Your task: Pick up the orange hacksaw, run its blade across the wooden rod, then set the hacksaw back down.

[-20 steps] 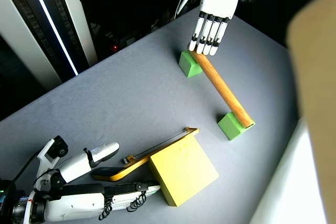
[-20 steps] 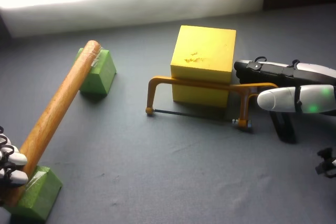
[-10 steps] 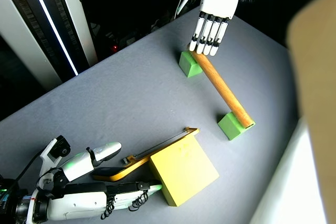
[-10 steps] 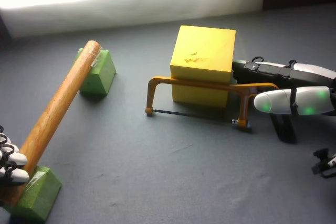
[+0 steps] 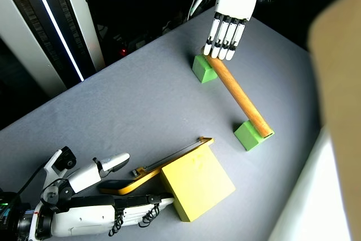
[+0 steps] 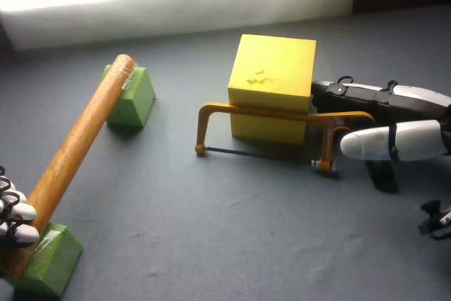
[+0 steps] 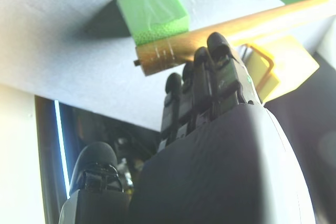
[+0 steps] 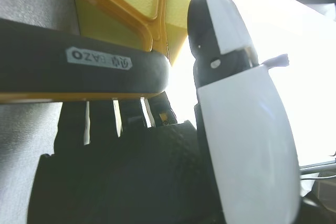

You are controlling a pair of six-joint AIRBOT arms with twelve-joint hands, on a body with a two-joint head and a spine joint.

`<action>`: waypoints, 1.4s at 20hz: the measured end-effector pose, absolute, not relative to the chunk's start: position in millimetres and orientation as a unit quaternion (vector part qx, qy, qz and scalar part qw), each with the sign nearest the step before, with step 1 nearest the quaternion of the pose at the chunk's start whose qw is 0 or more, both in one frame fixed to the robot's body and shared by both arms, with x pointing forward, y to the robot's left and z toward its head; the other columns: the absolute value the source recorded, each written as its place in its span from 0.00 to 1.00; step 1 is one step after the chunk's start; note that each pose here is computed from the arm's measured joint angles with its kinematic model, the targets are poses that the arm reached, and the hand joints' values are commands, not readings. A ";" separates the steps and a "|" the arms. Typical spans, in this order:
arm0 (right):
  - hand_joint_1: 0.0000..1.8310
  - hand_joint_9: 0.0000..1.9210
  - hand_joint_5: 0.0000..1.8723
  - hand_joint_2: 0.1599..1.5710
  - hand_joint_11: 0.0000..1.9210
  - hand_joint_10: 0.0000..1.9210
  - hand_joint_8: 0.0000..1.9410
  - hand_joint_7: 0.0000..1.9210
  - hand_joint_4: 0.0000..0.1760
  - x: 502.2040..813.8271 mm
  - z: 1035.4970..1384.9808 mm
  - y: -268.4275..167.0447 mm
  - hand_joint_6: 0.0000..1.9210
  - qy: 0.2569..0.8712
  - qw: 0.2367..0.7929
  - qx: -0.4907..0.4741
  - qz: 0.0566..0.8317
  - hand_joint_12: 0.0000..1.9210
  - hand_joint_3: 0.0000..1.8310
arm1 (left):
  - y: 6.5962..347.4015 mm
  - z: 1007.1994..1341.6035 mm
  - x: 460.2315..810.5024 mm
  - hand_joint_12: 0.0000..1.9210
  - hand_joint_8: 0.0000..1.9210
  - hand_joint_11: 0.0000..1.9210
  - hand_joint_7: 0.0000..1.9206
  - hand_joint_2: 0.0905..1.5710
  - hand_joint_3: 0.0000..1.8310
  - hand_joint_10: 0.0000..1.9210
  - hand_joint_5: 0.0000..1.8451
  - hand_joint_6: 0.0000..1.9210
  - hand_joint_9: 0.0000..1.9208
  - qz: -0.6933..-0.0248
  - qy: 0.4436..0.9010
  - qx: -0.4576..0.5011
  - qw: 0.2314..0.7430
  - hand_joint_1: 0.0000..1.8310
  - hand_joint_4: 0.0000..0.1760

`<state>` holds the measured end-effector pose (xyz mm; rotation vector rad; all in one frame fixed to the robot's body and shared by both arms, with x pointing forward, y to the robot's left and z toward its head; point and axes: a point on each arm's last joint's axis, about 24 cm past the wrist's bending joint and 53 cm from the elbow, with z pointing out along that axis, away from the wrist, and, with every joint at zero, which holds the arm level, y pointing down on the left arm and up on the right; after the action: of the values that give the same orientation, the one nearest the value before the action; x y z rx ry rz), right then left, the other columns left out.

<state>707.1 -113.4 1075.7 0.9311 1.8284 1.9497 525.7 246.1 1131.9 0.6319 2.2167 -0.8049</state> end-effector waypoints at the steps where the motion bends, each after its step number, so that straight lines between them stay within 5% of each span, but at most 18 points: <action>1: 0.53 0.06 0.04 0.70 0.00 0.00 0.00 0.05 0.00 707.0 1075.4 -113.5 0.00 0.639 0.155 0.325 0.680 0.21 0.01 | 246.1 1131.8 525.7 0.18 0.00 0.00 0.05 0.75 0.00 0.00 0.07 0.00 0.05 -0.310 0.853 0.243 0.343 0.00 0.00; 5: 0.60 0.10 0.09 0.71 0.00 0.01 0.00 0.08 0.00 705.3 1074.3 -114.9 0.01 0.642 0.159 0.319 0.679 0.31 0.00 | 246.1 1133.0 527.2 0.14 0.00 0.00 0.04 0.75 0.00 0.00 0.06 0.00 0.04 -0.311 0.853 0.238 0.345 0.00 0.00; 9: 0.68 0.21 0.15 0.74 0.01 0.02 0.01 0.16 0.00 706.3 1075.1 -117.3 0.01 0.643 0.163 0.317 0.677 0.58 0.00 | 245.7 1134.0 527.9 0.18 0.00 0.00 0.05 0.75 0.00 0.00 0.08 0.01 0.05 -0.311 0.852 0.239 0.348 0.00 0.00; 12: 0.69 0.22 0.16 0.74 0.00 0.01 0.01 0.17 0.00 703.7 1074.5 -117.7 0.00 0.646 0.162 0.312 0.677 0.60 0.00 | 244.8 1133.8 527.6 0.18 0.00 0.00 0.05 0.75 0.00 0.00 0.08 0.01 0.05 -0.312 0.851 0.238 0.348 0.00 0.00; 13: 0.69 0.33 0.27 0.72 0.12 0.05 0.02 0.30 0.00 702.7 1074.4 -117.5 0.02 0.647 0.161 0.310 0.678 0.62 0.00 | 243.9 1133.9 527.2 0.17 0.00 0.00 0.04 0.75 0.00 0.00 0.07 0.00 0.05 -0.313 0.851 0.237 0.348 0.00 0.00; 14: 0.69 0.33 0.27 0.72 0.12 0.05 0.02 0.30 0.00 702.5 1074.4 -117.3 0.02 0.647 0.161 0.309 0.678 0.62 0.00 | 243.3 1134.1 526.7 0.17 0.00 0.00 0.04 0.75 0.00 0.00 0.07 0.00 0.05 -0.315 0.851 0.238 0.347 0.00 0.00; 15: 0.73 0.44 0.32 0.73 0.30 0.56 0.50 0.42 0.00 702.5 1074.5 -117.7 0.54 0.648 0.162 0.309 0.678 0.61 0.00 | 243.3 1134.3 526.8 0.18 0.00 0.00 0.04 0.75 0.00 0.00 0.07 0.00 0.05 -0.315 0.851 0.237 0.348 0.00 0.00; 16: 0.74 0.46 0.34 0.73 0.39 0.71 0.64 0.43 0.00 703.5 1075.5 -119.2 0.64 0.646 0.163 0.311 0.678 0.68 0.00 | 243.5 1134.3 527.1 0.20 0.00 0.00 0.05 0.75 0.00 0.00 0.08 0.00 0.05 -0.315 0.851 0.237 0.348 0.00 0.00; 18: 0.74 0.44 0.35 0.75 0.45 0.76 0.70 0.39 0.00 701.4 1075.2 -118.7 0.61 0.651 0.163 0.304 0.676 0.75 0.00 | 243.3 1134.5 527.0 0.22 0.00 0.00 0.05 0.75 0.00 0.00 0.07 0.00 0.05 -0.315 0.850 0.238 0.348 0.00 0.00; 20: 0.75 0.48 0.42 0.72 0.50 0.72 0.65 0.43 0.00 698.9 1073.5 -116.0 0.52 0.654 0.157 0.301 0.676 0.75 0.00 | 242.9 1135.2 527.3 0.23 0.00 0.00 0.06 0.75 0.00 0.00 0.08 0.00 0.06 -0.316 0.850 0.236 0.349 0.00 0.00; 28: 0.75 0.50 0.44 0.70 0.54 0.69 0.57 0.46 0.00 699.8 1074.2 -116.0 0.50 0.655 0.163 0.298 0.675 0.71 0.00 | 242.2 1136.9 528.3 0.23 0.00 0.00 0.06 0.75 0.00 0.00 0.08 0.00 0.06 -0.319 0.849 0.234 0.352 0.00 0.00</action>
<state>699.8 -116.0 1074.2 0.8496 1.8671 1.9251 528.3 242.2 1136.9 0.6046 2.1959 -0.8250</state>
